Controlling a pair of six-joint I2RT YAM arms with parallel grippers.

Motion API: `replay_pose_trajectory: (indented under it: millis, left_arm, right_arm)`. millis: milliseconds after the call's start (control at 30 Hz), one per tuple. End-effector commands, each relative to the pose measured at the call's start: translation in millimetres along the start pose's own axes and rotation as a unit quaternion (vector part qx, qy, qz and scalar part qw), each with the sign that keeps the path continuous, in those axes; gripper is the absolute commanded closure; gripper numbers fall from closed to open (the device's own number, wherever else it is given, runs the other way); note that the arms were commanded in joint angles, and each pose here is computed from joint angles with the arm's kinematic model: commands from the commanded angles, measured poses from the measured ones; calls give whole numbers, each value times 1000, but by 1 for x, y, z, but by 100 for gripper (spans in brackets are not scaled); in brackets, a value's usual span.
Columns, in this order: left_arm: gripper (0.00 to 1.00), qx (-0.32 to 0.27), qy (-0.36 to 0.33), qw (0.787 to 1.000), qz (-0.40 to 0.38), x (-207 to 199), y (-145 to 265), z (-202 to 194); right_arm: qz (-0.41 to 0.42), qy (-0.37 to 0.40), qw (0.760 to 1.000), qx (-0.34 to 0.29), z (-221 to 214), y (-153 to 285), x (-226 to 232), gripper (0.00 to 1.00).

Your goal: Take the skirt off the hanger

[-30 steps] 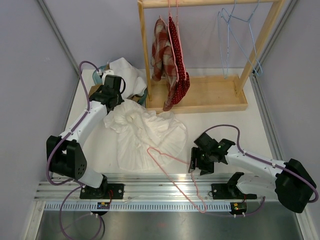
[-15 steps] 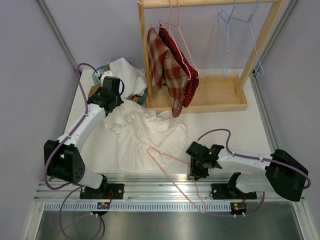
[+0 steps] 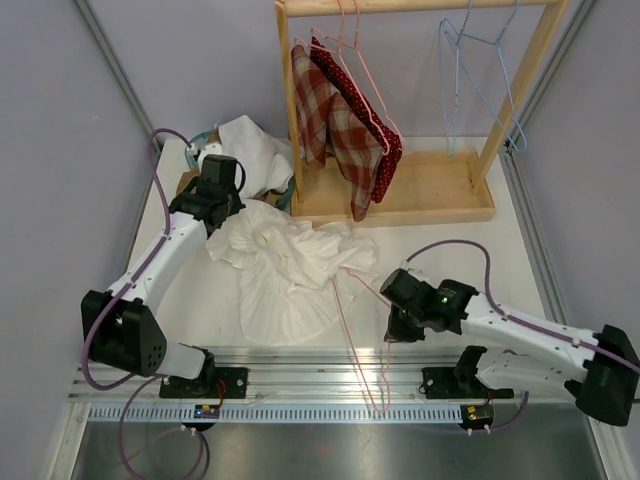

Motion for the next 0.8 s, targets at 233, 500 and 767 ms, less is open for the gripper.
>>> replay_pose_trajectory:
  millis: [233,500,767]
  left_arm:
    - [100,-81,-5,995,-50,-22,80,50]
    - [100,-73,-33,996,-45,-28,90,24]
    - [100,-186,-53,980,-38,-29,154,136]
  right_arm:
    - [36,-17,986,-164,51,171,-6,100]
    - [72,-22,969,-236,78,225,7,100]
    - [64,-34,961,-268,78,244,-19,100]
Point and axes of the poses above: each gripper's point midway between its finger pads, its own y axis back along the fingers, its own x axis along the line the jaws close on, z = x × y, the point moved 1 cm from there along y, back along the fingers, and after that the axes turned 1 degree about y, right-handed, at the moved point
